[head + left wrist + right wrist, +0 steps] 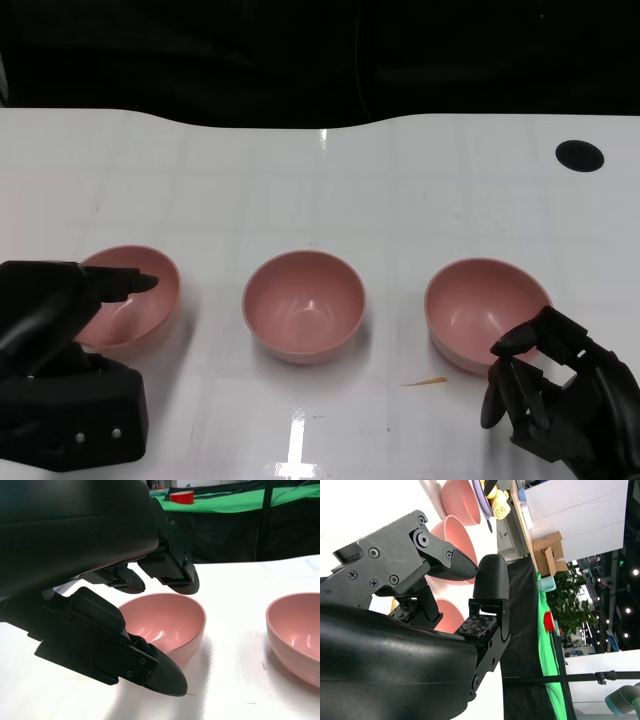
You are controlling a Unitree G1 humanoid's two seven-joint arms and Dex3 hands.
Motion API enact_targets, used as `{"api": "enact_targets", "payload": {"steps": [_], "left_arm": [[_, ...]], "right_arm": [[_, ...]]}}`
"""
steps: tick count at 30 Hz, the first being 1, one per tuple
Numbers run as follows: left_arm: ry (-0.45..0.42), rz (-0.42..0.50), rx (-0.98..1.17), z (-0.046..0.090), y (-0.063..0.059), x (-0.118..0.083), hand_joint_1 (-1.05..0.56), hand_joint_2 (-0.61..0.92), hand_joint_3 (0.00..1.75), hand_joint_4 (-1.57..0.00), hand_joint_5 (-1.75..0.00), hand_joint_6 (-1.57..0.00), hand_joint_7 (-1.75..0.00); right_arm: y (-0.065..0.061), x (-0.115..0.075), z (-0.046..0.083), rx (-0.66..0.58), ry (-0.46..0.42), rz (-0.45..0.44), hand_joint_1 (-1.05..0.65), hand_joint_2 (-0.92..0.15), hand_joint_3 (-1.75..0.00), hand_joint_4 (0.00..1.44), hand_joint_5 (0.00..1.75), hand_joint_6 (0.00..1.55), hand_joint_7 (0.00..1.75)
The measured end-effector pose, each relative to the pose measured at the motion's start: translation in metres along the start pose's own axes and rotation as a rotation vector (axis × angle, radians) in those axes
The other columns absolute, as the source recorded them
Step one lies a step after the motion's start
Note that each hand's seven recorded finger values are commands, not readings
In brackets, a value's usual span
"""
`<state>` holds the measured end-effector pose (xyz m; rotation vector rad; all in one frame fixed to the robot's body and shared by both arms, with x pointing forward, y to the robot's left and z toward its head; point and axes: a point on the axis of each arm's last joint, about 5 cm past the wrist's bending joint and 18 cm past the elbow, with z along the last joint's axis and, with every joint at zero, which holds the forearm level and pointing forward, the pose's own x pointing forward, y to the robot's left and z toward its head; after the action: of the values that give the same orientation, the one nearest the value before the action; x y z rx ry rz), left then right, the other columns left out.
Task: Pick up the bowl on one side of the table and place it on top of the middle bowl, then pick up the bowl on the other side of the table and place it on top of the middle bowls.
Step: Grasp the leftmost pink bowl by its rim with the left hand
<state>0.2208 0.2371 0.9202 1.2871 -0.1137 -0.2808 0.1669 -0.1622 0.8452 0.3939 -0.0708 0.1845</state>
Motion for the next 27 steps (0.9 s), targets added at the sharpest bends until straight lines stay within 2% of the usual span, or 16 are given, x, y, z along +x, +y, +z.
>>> {"api": "enact_targets", "payload": {"steps": [6, 17, 23, 27], "left_arm": [[0.0, -0.042, -0.013, -0.005, -0.012, 0.014, -0.88, 0.92, 0.04, -0.5, 0.0, -0.6, -0.01], [-0.011, -0.128, 0.089, -0.013, -0.032, 0.036, -0.83, 0.92, 0.15, -0.52, -0.02, -0.62, -0.01], [-0.002, -0.189, 0.082, -0.016, -0.048, 0.041, -0.68, 0.92, 0.17, -0.56, -0.02, -0.65, -0.02], [0.009, -0.202, 0.077, -0.015, -0.047, 0.049, -0.58, 0.92, 0.17, -0.58, -0.02, -0.67, -0.02]], "right_arm": [[0.001, 0.0, 0.0, 0.002, 0.003, -0.002, -0.09, -0.6, -0.98, 0.87, 1.69, 0.79, 1.41], [0.001, 0.001, 0.0, 0.007, 0.002, 0.005, -0.08, -0.61, -0.97, 0.87, 1.69, 0.8, 1.39], [0.002, 0.001, 0.0, 0.005, 0.004, 0.005, -0.09, -0.62, -0.95, 0.88, 1.67, 0.81, 1.38], [0.002, 0.001, 0.0, 0.004, 0.004, 0.003, -0.09, -0.62, -0.95, 0.88, 1.67, 0.8, 1.4]]}}
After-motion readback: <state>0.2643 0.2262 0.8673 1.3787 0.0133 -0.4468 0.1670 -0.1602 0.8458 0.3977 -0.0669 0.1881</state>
